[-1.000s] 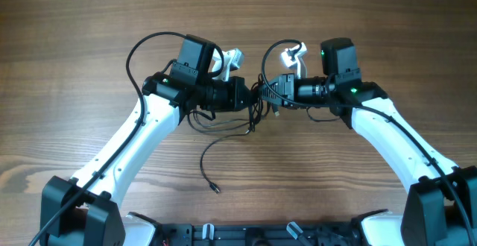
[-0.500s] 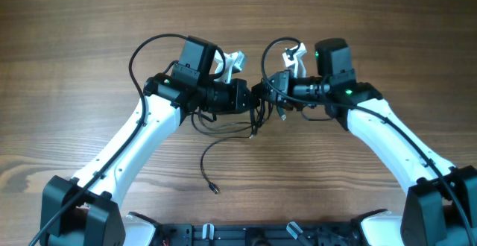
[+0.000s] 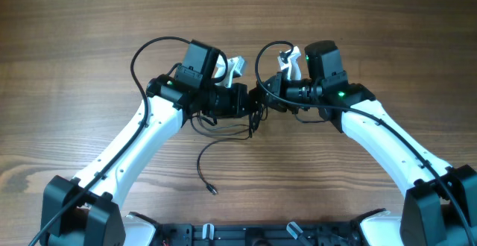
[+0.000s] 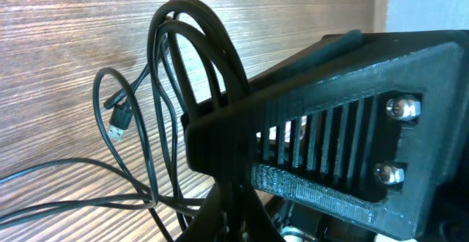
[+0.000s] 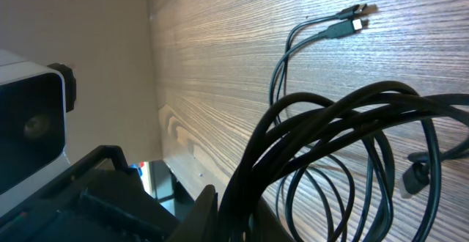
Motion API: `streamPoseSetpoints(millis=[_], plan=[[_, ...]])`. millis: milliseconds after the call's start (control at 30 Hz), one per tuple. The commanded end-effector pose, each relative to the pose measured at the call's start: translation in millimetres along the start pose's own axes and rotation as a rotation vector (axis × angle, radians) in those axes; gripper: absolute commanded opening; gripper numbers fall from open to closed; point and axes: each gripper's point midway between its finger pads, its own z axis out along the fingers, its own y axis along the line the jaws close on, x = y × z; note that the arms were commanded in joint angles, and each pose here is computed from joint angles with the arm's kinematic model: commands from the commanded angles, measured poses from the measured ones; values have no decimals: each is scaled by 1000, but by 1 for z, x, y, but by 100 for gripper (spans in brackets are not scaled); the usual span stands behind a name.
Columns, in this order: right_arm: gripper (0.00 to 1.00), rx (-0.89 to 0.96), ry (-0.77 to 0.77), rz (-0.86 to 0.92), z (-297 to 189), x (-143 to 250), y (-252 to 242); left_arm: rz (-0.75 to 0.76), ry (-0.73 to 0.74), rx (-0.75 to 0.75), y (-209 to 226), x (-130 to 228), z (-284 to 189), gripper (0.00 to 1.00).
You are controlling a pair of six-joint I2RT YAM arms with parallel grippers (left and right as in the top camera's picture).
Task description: Untangle cables
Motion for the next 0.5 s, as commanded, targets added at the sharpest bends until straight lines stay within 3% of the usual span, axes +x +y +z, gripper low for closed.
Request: streamPoseSetpoints(millis=[0, 133, 467], plan=[[13, 28, 3, 9, 4, 0, -8, 30, -49, -71, 9, -9, -7, 4], [4, 64, 22, 42, 4, 7, -17, 28, -63, -118, 18, -11, -8, 4], [4, 44, 53, 26, 4, 13, -14, 19, -85, -268, 45, -11, -14, 5]])
